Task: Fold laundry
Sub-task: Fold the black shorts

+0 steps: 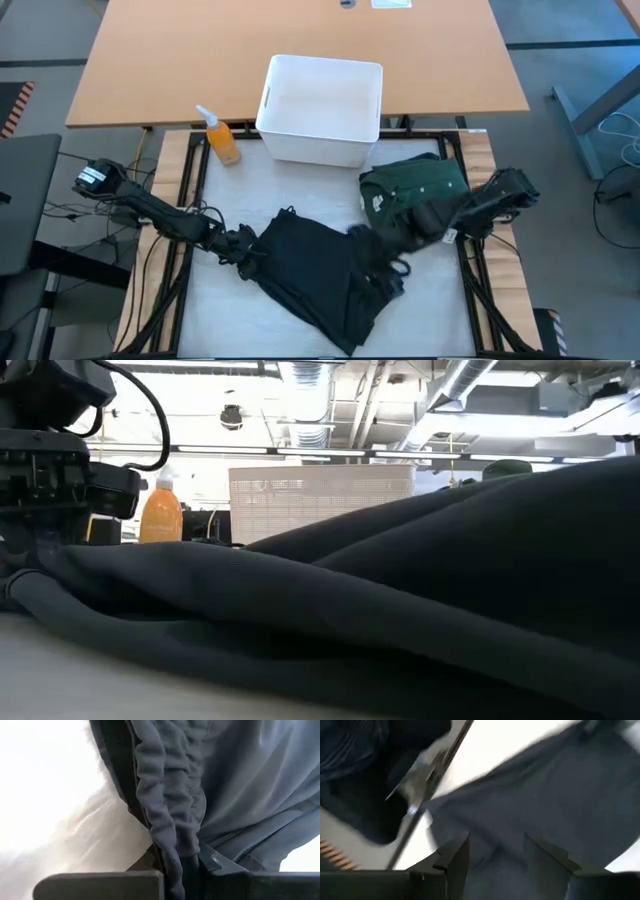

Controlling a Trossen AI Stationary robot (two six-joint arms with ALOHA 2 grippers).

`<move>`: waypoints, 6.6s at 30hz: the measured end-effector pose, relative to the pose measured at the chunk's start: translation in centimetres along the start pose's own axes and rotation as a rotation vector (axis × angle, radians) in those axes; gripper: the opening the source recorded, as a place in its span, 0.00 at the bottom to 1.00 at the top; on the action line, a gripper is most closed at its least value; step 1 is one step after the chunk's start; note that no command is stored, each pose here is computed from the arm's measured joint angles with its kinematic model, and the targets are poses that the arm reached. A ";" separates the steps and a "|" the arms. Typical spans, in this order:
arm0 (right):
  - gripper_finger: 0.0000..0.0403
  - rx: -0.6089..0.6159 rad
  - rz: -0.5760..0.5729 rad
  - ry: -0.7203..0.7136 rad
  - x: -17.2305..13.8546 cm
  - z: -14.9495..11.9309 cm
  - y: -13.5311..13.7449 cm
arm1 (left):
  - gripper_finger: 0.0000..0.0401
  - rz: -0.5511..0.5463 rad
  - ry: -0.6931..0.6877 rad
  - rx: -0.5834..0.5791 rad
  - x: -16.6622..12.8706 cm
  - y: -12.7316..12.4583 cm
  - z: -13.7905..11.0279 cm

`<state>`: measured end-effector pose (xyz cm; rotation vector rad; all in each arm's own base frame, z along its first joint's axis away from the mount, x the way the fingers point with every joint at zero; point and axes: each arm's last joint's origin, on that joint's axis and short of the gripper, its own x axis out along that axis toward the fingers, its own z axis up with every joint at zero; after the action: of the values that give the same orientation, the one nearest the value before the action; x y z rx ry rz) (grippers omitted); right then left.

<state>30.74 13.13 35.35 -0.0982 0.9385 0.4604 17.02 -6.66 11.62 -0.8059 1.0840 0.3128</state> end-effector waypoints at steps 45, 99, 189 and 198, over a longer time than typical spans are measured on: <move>0.87 0.218 -0.126 -0.270 14.7 -3.9 -28.5 | 0.01 0.413 0.151 0.521 -1.0 -6.0 2.9; 0.09 -0.579 -0.472 -0.569 -11.8 3.4 -12.8 | 0.01 0.280 -0.426 1.076 -31.2 -19.9 11.3; 0.57 0.397 -0.300 -0.357 11.1 -1.9 -13.8 | 0.35 0.100 -0.069 0.433 -10.5 -8.9 -1.9; 0.57 0.367 -0.270 -0.343 11.6 -1.7 -12.2 | 0.35 0.135 -0.072 0.457 -11.0 -8.3 -1.8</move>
<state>40.43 5.65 23.71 0.1822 0.6468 0.0460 15.72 -12.03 24.37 -0.3133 1.0898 0.1932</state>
